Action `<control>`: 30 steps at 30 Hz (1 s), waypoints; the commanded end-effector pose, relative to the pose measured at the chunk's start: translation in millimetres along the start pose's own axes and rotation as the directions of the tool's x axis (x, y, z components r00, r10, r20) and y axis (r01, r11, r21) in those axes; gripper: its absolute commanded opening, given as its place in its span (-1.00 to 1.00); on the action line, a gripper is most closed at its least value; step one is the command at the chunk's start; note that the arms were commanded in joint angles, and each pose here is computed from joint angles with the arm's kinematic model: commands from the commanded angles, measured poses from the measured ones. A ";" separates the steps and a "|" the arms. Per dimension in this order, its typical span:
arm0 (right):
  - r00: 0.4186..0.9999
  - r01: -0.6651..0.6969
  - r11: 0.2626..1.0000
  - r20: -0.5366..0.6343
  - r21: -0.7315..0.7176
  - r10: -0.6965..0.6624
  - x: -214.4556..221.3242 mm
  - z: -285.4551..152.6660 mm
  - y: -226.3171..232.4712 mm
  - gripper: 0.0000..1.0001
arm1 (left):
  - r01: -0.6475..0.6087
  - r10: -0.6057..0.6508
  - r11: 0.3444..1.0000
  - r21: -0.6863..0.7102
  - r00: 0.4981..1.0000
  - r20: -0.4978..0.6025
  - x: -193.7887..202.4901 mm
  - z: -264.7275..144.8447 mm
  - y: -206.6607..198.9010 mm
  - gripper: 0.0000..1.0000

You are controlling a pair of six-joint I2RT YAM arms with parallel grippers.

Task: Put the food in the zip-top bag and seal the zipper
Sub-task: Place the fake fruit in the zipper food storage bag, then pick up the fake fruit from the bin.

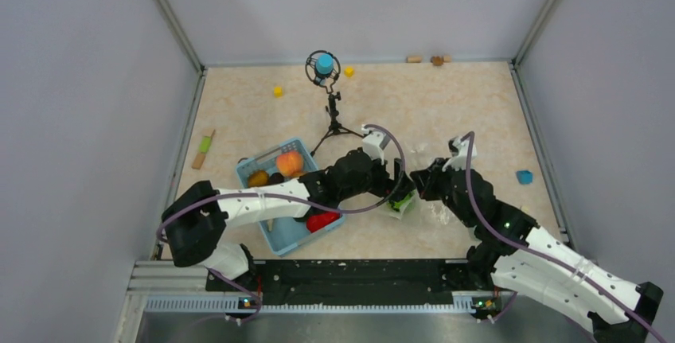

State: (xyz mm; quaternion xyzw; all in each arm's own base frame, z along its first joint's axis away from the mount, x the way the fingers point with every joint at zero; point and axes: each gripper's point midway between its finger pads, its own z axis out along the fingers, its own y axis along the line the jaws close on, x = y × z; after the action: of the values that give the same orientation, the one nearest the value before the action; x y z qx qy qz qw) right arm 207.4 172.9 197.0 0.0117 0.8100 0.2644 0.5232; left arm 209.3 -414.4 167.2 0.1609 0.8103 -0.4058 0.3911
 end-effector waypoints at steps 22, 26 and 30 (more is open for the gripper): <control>0.966 -0.132 0.982 0.203 -0.138 0.158 -52.1 -36.1 14.0 -1.00 | 0.137 0.001 0.877 -0.460 0.958 0.287 -40.6 -137.0 96.1 0.93; 0.957 -0.144 0.966 0.217 -0.216 0.191 -67.3 -52.8 27.4 -1.00 | 0.180 0.018 0.796 -0.578 0.947 0.320 -38.9 -168.7 124.4 0.93; 0.957 -0.144 0.975 0.228 -0.171 0.182 -69.2 -51.1 20.1 -1.00 | 0.266 -0.023 0.699 -0.664 0.936 0.352 -31.1 -190.4 157.6 0.93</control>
State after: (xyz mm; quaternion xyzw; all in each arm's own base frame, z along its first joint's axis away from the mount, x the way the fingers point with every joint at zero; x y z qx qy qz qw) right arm 189.5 153.8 248.7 0.0545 0.7387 0.3477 0.5748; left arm 219.2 -217.5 194.6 -0.0563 0.8344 -0.1975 0.5115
